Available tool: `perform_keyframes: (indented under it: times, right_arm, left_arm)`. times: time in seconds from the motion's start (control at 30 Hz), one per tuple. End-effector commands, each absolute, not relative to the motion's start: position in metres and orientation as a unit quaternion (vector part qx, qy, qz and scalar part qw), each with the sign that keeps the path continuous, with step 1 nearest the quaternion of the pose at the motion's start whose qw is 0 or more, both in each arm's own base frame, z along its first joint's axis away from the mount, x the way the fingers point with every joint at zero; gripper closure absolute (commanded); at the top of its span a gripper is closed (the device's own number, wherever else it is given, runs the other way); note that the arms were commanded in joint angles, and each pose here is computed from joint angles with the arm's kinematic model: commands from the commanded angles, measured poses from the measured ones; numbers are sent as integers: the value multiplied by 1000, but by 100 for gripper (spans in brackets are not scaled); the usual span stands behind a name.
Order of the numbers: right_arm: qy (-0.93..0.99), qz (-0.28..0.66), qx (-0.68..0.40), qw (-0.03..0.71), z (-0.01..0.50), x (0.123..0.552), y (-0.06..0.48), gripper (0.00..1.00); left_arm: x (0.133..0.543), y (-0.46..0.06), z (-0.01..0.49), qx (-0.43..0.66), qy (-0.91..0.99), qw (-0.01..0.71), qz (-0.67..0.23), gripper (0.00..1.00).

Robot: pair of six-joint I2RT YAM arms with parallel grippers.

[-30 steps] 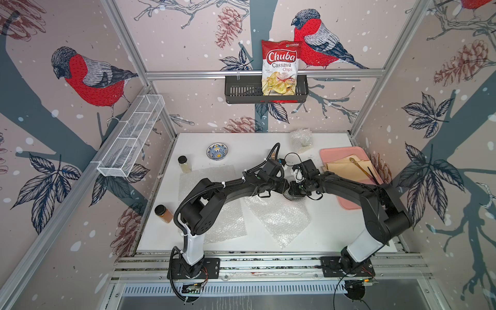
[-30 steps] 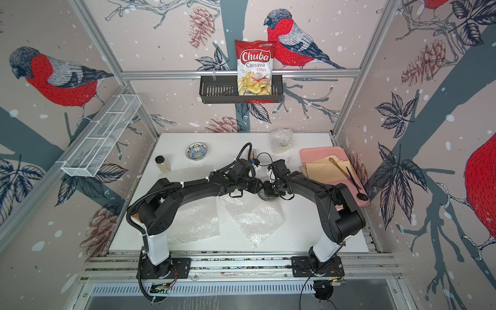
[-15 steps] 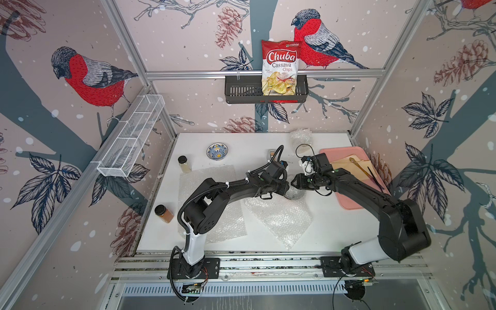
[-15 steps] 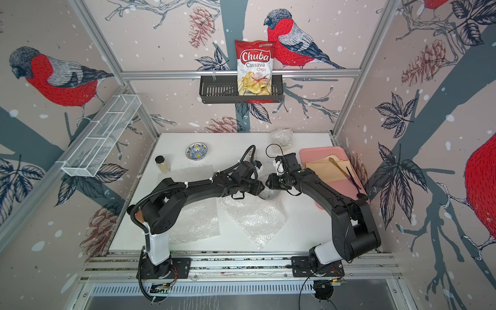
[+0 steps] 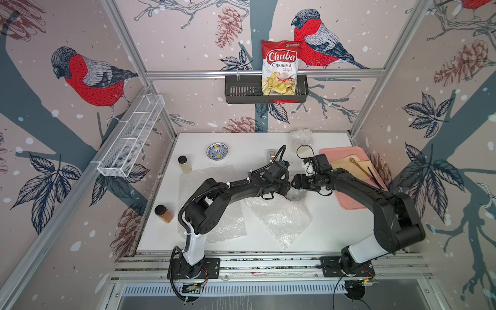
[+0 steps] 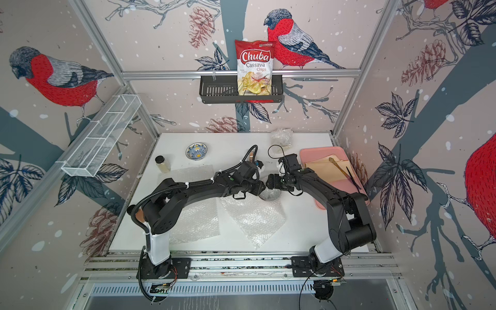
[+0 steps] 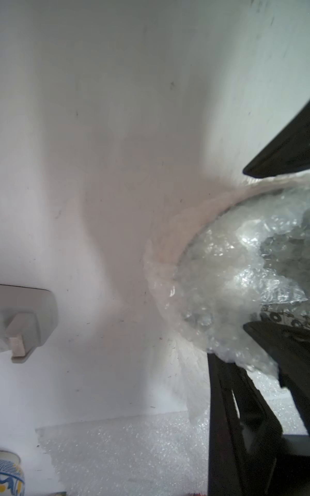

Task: Wrap bowls in bubble wrap
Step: Wrap the bowl in bubble wrap.

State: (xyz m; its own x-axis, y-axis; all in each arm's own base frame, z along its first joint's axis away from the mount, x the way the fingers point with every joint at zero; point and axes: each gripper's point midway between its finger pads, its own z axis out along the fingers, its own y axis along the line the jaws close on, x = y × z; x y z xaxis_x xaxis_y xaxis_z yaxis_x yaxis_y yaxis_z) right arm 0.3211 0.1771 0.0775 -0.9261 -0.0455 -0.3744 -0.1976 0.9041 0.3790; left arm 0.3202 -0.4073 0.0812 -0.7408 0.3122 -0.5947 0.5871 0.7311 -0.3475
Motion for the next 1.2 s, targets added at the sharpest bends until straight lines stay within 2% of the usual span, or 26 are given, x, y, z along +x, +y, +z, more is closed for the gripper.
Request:
perform_keyframes:
  times: [0.0,0.43,0.7,0.83,0.93,1.17]
  right_arm:
    - [961,200,-67,180,70,320,176,17]
    - [960,204,-67,177,41,324,184,23]
    - [959,204,-51,190,28,327,181,44]
    - [958,197,-47,202,27,329,177,56]
    - [959,188,-43,208,26,329,172,61]
    - [959,183,-29,214,25,332,163,64]
  left_arm:
    - [321,-406,80,254,895,259,-259,64]
    - [322,-406,83,251,895,262,-260,64]
    - [326,-400,88,233,898,276,-251,64]
    - [330,-391,96,210,901,294,-239,59]
    - [332,-380,105,192,903,307,-232,55]
    - [335,-331,118,128,912,316,-229,49]
